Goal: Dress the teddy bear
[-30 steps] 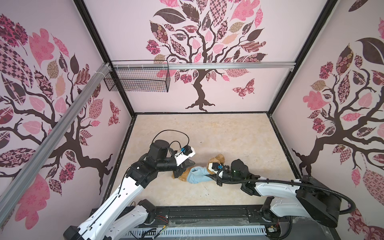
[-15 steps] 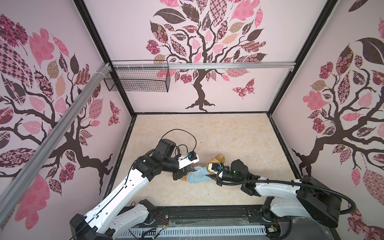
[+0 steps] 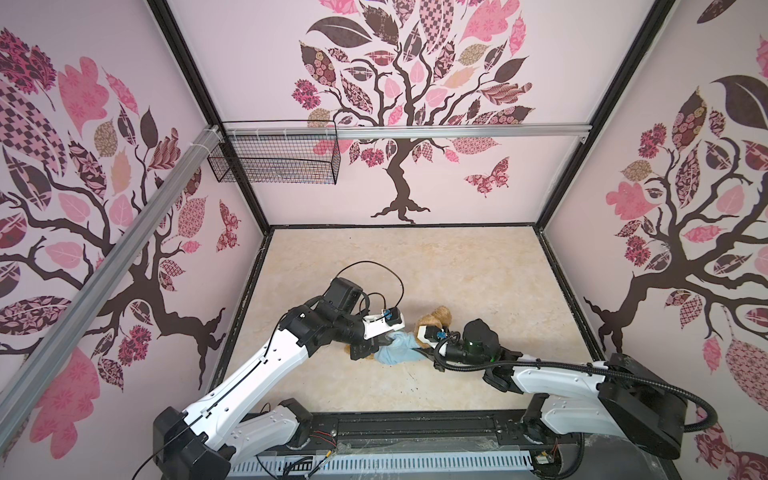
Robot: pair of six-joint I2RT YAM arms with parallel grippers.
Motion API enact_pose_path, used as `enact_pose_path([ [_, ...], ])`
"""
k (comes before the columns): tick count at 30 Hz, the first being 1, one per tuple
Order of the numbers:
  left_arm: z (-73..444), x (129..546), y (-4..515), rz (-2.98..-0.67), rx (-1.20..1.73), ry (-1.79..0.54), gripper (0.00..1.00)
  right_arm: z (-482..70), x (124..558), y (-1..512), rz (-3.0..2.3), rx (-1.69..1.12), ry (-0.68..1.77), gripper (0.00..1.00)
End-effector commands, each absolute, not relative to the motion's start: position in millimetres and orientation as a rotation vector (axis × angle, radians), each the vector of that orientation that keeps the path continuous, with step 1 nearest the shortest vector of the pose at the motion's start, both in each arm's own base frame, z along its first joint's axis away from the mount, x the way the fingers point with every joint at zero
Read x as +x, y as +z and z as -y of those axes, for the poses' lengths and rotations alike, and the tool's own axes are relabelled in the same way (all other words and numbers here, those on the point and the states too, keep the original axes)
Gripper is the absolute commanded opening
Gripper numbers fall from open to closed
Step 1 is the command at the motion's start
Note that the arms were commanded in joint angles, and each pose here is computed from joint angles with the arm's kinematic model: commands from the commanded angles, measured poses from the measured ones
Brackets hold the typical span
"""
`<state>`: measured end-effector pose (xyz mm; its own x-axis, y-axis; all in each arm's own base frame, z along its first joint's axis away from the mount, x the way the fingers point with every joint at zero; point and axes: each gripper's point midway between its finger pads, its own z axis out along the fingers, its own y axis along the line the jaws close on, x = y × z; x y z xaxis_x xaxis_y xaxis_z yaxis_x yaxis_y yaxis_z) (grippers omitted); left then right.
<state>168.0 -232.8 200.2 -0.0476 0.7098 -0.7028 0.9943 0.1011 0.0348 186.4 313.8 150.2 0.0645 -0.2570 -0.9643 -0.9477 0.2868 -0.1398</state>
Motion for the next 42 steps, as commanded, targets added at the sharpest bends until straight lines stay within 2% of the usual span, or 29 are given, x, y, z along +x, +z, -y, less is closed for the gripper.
enact_pose_path([
  [1,231.8,169.5,198.5,-1.799,1.695,-0.605,0.0,-315.7,184.1,172.0,-1.364,-1.166,0.797,0.12],
  [7,248.3,177.4,201.6,-1.77,1.685,-0.635,0.03,-317.4,179.1,175.4,-1.351,-1.161,0.843,0.12],
  [20,269.8,219.3,232.7,-1.805,1.403,-0.684,0.11,-311.9,176.9,173.1,-1.353,-1.153,0.834,0.12],
  [31,246.5,166.0,216.0,-1.678,1.688,-0.681,0.14,-309.9,179.0,172.0,-1.368,-1.135,0.825,0.12],
  [42,254.7,172.6,202.6,-1.692,1.775,-0.664,0.13,-312.2,174.5,180.7,-1.334,-1.136,0.86,0.12],
])
